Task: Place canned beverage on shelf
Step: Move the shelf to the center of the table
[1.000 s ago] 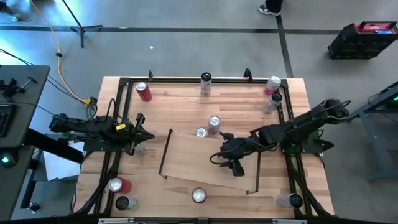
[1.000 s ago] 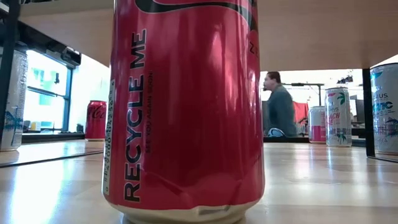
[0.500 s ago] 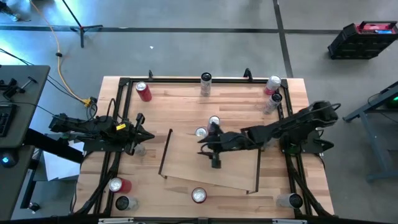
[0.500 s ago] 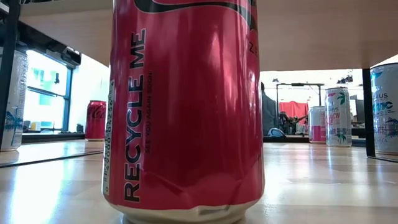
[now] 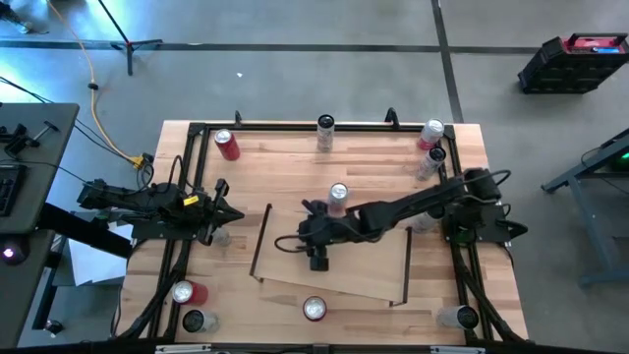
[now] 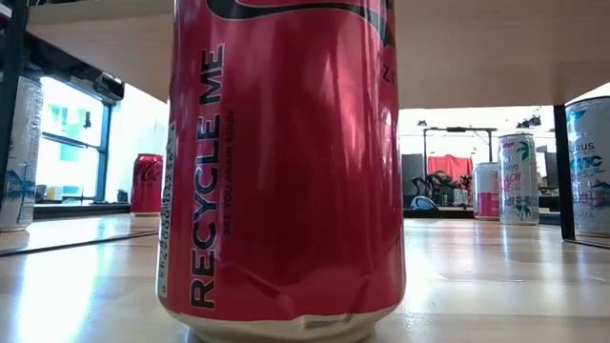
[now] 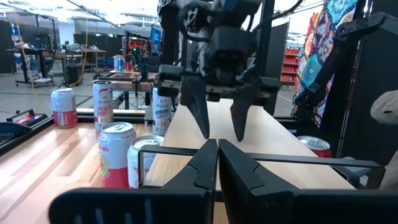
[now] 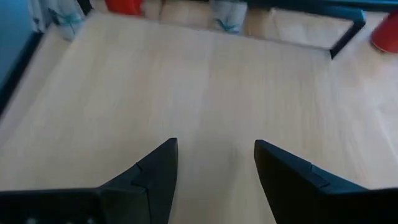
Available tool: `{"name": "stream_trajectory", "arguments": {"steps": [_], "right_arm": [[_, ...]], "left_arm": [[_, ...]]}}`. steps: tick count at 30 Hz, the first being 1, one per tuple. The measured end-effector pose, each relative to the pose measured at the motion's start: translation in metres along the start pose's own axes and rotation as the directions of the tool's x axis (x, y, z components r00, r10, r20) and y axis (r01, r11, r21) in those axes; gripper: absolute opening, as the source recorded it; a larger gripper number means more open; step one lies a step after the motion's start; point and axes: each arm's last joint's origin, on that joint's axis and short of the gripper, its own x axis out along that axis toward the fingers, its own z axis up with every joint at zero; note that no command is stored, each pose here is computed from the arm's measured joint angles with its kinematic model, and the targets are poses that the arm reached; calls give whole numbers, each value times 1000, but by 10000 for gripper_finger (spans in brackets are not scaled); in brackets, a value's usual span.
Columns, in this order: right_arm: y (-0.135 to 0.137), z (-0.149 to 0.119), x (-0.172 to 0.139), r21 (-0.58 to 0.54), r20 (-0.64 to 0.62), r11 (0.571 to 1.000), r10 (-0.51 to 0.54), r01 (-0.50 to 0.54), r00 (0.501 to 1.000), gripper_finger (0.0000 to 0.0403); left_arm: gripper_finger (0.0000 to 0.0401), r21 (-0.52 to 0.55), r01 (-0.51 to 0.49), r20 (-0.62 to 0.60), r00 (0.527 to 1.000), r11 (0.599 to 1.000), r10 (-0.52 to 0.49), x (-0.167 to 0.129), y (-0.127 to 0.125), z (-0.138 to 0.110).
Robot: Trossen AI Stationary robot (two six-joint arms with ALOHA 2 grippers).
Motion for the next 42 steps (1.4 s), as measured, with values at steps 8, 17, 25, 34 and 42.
{"name": "stream_trajectory", "arguments": {"steps": [8, 17, 25, 34, 42], "right_arm": [[-5, 0, 5, -50, 9, 980, 191, -190, 982, 197], [9, 19, -29, -127, 121, 945, 315, -300, 941, 197], [21, -1, -110, 52, -161, 969, 247, -242, 955, 197], [41, -40, -155, 176, -462, 984, 96, -15, 882, 197], [41, -66, -146, 155, -559, 986, 40, 58, 828, 197]], "left_arm": [[5, 0, 0, 1, 1000, 1000, 0, 0, 0, 0], [5, 0, 0, 0, 1000, 1000, 0, 0, 0, 0], [5, 0, 0, 0, 1000, 1000, 0, 0, 0, 0], [5, 0, 0, 0, 1000, 1000, 0, 0, 0, 0], [5, 0, 0, 0, 1000, 1000, 0, 0, 0, 0]]}}
